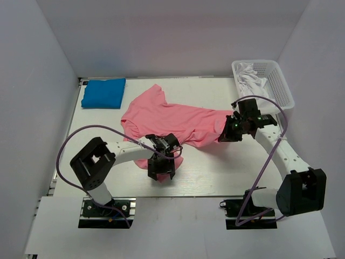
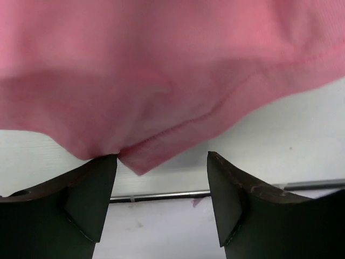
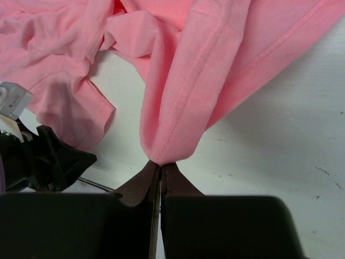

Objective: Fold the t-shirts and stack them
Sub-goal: Flatten out the tshirt

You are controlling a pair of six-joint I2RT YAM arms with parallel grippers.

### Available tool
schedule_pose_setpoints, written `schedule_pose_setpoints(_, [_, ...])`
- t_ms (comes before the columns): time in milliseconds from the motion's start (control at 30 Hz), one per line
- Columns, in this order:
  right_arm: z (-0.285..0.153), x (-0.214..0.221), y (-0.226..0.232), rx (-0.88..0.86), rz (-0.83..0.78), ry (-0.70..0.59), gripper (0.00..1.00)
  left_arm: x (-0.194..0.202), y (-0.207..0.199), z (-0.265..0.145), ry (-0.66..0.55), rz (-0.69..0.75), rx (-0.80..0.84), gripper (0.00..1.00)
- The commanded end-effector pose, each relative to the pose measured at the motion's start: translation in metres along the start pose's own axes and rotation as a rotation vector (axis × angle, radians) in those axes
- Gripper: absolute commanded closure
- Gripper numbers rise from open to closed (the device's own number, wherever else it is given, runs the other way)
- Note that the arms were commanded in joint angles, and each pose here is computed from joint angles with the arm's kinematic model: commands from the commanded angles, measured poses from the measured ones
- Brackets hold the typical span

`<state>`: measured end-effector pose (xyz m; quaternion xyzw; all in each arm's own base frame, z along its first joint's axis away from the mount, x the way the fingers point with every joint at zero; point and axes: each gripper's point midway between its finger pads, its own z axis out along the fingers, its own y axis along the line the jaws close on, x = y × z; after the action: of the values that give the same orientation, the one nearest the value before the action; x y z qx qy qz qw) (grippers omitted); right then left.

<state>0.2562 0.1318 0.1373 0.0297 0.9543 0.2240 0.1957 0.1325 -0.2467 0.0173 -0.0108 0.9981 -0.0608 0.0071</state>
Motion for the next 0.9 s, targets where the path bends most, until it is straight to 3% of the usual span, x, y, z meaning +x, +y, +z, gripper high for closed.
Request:
schedule_pose_setpoints(0, [-0.006,-0.002,-0.003,0.009,-0.025,-0.029,1.00,-0.010,0.006,-0.002,-0.080,-0.054,-0.023,0.22])
schedule_pose_setpoints(233, [-0.003,-0.001,-0.006,0.013,-0.014,-0.014,1.00,0.001,0.009,0.013,-0.029,-0.033,-0.074,0.43])
schedule_pose_setpoints(367, [-0.003,-0.002,-0.009,0.023,-0.008,-0.030,1.00,0.015,0.021,0.023,0.023,-0.025,-0.126,0.72])
schedule_pose_setpoints(400, [-0.004,-0.003,-0.010,0.029,-0.008,-0.036,1.00,0.016,0.025,0.022,0.024,-0.025,-0.144,1.00])
schedule_pose_setpoints(467, [-0.007,-0.006,-0.010,0.032,-0.007,-0.049,1.00,0.011,0.027,0.016,0.000,-0.023,-0.162,1.00])
schedule_pose_setpoints(567, [-0.013,-0.014,-0.006,0.027,-0.019,-0.077,1.00,-0.018,0.030,-0.013,-0.138,-0.039,-0.203,1.00])
schedule_pose_setpoints(633, [-0.020,-0.022,-0.002,0.020,-0.051,-0.103,1.00,-0.051,0.036,-0.052,-0.292,-0.043,-0.277,1.00])
schedule_pose_setpoints(667, [-0.022,-0.026,-0.004,0.033,-0.052,-0.117,1.00,-0.076,0.043,-0.076,-0.431,-0.050,-0.343,1.00])
schedule_pose_setpoints(767, [-0.045,-0.046,-0.001,0.079,-0.081,-0.180,1.00,-0.125,0.036,-0.170,-0.689,-0.075,-0.383,1.00])
schedule_pose_setpoints(800, [-0.051,-0.050,-0.001,0.089,-0.092,-0.196,1.00,-0.142,0.022,-0.212,-0.792,-0.117,-0.322,1.00])
schedule_pose_setpoints(867, [-0.073,-0.066,0.007,0.101,-0.114,-0.269,1.00,-0.160,0.028,-0.262,-0.944,-0.128,-0.356,1.00])
